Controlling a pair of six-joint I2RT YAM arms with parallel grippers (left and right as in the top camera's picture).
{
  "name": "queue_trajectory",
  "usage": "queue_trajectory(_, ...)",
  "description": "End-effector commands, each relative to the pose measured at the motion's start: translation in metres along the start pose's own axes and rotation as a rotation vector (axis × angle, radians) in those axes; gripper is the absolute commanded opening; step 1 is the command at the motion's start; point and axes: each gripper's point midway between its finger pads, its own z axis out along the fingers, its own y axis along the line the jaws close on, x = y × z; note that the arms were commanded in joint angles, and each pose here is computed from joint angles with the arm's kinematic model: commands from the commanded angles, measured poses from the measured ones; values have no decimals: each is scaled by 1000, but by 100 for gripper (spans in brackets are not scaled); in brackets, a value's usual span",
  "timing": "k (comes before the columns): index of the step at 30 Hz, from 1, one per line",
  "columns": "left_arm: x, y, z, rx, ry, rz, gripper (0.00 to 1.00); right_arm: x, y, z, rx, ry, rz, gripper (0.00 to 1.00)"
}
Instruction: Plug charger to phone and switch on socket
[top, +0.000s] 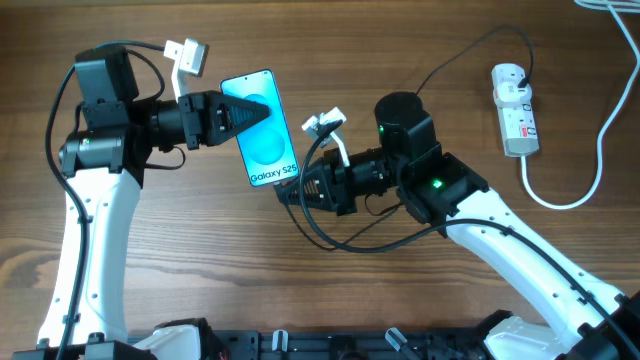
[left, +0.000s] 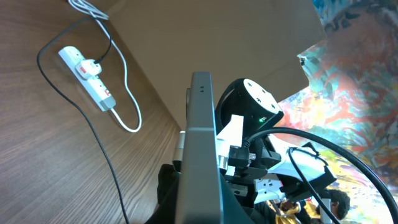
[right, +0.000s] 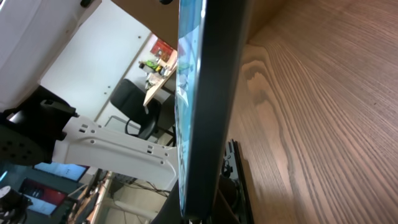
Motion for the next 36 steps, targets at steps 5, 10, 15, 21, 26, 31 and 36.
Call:
queue_trajectory(5, -3, -16, -2, 28, 3, 60, 4, 9, 10, 1, -66, 49, 28, 4)
queue_trajectory(10, -16, -13, -15, 0, -40, 83, 4, 6, 2, 1, -24, 29, 9, 4)
queue_trajectory(15, -16, -13, -16, 0, -41, 54, 4, -9, 3, 2, -17, -20, 29, 4)
queue_trajectory(21, -16, -13, -16, 0, -41, 54, 4, -9, 5, 7, -91, 7, 29, 4)
queue_trajectory(26, -16, -13, -16, 0, -41, 54, 4, -5, 12, 6, -134, 33, 18, 4)
queue_trajectory(31, -16, -13, -16, 0, -41, 54, 4, -10, 5, 7, -89, 2, 44, 4)
queue_trajectory(36, -16, -13, -16, 0, -41, 54, 4, -13, 1, 7, -68, -13, 44, 4)
